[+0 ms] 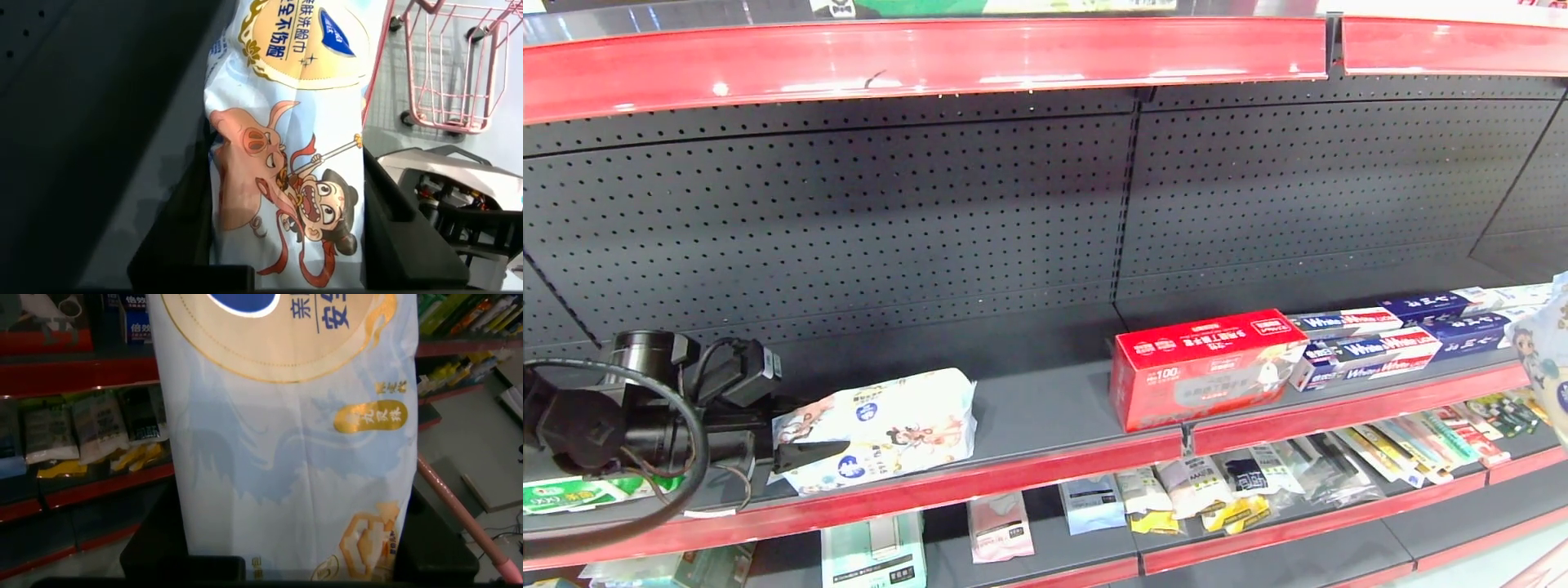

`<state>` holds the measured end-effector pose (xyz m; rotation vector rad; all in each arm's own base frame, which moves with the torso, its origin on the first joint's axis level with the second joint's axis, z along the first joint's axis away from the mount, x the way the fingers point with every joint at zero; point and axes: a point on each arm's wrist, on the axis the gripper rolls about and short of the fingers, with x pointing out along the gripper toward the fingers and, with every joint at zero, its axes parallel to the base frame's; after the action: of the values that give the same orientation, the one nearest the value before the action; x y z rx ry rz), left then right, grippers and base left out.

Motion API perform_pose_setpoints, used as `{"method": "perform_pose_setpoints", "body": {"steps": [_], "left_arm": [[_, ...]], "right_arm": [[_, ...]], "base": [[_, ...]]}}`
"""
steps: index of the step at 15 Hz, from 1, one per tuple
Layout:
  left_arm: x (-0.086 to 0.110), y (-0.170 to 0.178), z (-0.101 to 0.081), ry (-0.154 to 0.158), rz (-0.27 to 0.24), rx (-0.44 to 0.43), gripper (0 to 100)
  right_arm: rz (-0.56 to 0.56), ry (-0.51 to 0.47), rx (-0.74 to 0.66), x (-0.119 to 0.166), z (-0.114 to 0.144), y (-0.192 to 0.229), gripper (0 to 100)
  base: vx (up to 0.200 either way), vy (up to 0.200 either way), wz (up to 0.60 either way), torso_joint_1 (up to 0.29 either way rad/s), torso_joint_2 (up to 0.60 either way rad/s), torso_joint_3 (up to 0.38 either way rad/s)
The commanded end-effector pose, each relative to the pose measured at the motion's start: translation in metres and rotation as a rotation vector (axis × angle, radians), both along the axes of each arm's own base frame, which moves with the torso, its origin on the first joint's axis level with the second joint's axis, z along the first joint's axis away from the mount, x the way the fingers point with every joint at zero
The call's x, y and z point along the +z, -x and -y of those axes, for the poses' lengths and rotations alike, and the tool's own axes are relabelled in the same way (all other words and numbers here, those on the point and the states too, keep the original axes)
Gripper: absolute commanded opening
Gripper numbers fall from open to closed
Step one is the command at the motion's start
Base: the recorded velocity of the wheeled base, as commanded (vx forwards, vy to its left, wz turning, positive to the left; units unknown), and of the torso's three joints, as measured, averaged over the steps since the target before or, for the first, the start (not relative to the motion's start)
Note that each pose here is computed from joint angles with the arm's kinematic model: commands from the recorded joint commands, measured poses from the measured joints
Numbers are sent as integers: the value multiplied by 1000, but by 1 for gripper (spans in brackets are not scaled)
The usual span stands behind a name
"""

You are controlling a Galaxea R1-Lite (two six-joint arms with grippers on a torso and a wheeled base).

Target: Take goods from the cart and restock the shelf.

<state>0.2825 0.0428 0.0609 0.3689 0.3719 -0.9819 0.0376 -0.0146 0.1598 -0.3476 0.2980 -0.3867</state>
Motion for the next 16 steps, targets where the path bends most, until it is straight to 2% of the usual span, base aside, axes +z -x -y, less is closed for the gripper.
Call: {"method": "perform_pose_setpoints", "body": {"steps": [1,4,7,10,14,16], "left_arm": [[-5,-1,-1,1,-11,3,0],[-11,5,0,-11,-19,12,0],[-11,4,0,-8,4,6,0],[-9,-1,-1,-8,56,-7,0],[-4,-27,-9,-30,105,14,0],[-2,-30,-9,-29,109,17,0]], "right_arm": [[0,0,0,0,0,0,0],[-3,-2,0,0,0,0,0],[-1,-1,0,0,0,0,0],[0,-1,0,0,0,0,0],[-1,-1,0,0,0,0,0],[0,-1,0,0,0,0,0]], "base": [[0,0,0,0,0,0],[0,0,0,0,0,0],[0,0,0,0,0,0],[0,0,0,0,0,0],[0,0,0,0,0,0],[0,0,0,0,0,0]]}}
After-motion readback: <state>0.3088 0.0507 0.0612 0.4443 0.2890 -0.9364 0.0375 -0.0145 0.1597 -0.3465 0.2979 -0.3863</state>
